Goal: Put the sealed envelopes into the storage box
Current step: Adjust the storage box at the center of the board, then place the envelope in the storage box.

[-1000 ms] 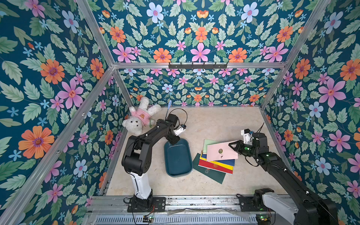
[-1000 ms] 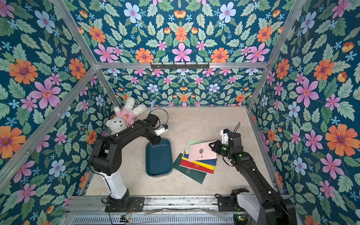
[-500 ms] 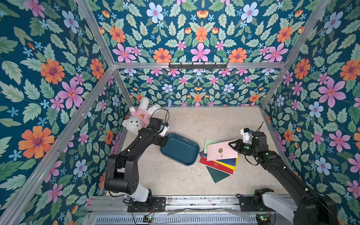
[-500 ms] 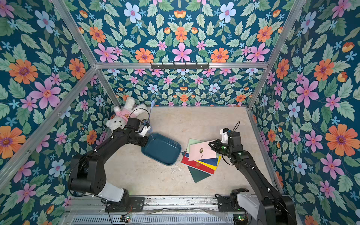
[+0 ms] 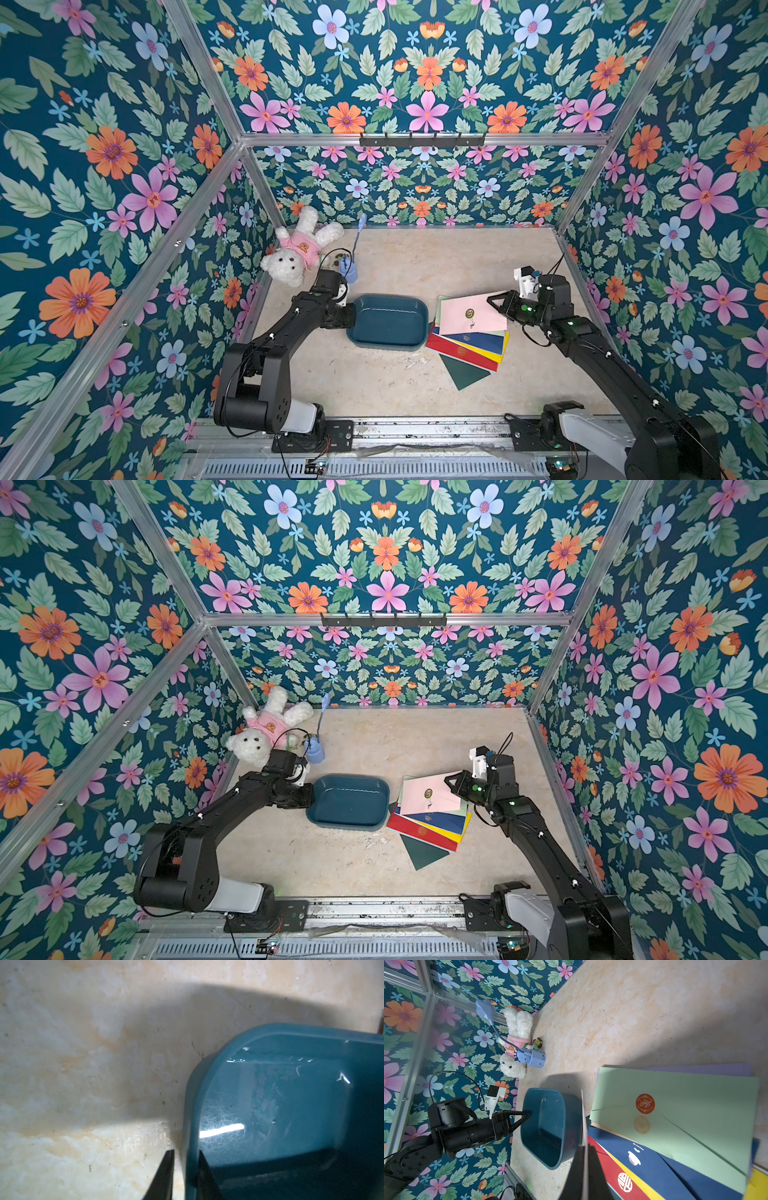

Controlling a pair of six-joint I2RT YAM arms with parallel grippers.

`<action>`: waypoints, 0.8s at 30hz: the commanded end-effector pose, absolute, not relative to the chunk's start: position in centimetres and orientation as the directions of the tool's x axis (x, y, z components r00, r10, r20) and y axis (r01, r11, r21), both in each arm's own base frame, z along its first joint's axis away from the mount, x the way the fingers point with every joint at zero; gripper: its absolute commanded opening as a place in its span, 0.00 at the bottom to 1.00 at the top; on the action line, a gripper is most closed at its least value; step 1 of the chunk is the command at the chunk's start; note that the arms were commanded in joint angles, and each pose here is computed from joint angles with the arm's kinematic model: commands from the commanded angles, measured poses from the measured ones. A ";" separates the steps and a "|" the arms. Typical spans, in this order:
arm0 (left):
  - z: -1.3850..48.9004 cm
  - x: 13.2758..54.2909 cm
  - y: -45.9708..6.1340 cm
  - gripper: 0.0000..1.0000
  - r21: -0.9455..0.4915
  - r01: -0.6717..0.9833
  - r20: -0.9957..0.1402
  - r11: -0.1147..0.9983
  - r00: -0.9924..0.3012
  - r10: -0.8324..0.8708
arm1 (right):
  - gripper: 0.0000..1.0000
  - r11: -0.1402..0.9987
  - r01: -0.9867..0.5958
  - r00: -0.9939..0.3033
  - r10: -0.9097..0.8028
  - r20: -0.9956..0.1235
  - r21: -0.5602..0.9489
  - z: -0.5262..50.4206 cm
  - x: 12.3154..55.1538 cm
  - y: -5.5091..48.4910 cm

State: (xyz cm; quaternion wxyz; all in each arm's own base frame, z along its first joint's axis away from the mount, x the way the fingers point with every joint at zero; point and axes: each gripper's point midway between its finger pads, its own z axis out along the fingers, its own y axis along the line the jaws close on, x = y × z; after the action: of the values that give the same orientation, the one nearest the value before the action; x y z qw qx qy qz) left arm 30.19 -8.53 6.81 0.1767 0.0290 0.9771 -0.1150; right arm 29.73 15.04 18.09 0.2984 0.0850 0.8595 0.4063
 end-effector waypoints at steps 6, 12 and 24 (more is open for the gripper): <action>14.6 32.6 -6.9 0.52 -0.147 0.053 -0.536 0.988 -0.844 -0.035 | 0.00 0.627 -0.198 -0.793 0.350 -0.499 0.753 20.7 29.7 15.9; 23.6 33.1 -14.4 0.69 -0.235 0.501 -0.761 0.833 -0.628 0.163 | 0.00 0.517 -0.465 -0.715 0.260 -0.649 0.719 25.5 29.3 18.1; 27.3 29.5 -25.9 0.86 0.045 0.931 -0.835 0.361 -0.164 0.525 | 0.00 0.202 -0.946 -0.280 -0.117 -0.953 0.253 27.9 22.2 25.1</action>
State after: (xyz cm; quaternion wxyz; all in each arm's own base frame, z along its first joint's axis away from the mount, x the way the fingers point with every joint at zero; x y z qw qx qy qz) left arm 31.39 -24.39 27.63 0.4153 0.4316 0.7627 -0.2440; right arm 24.36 24.08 26.83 0.4177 -0.3239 0.7092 0.4665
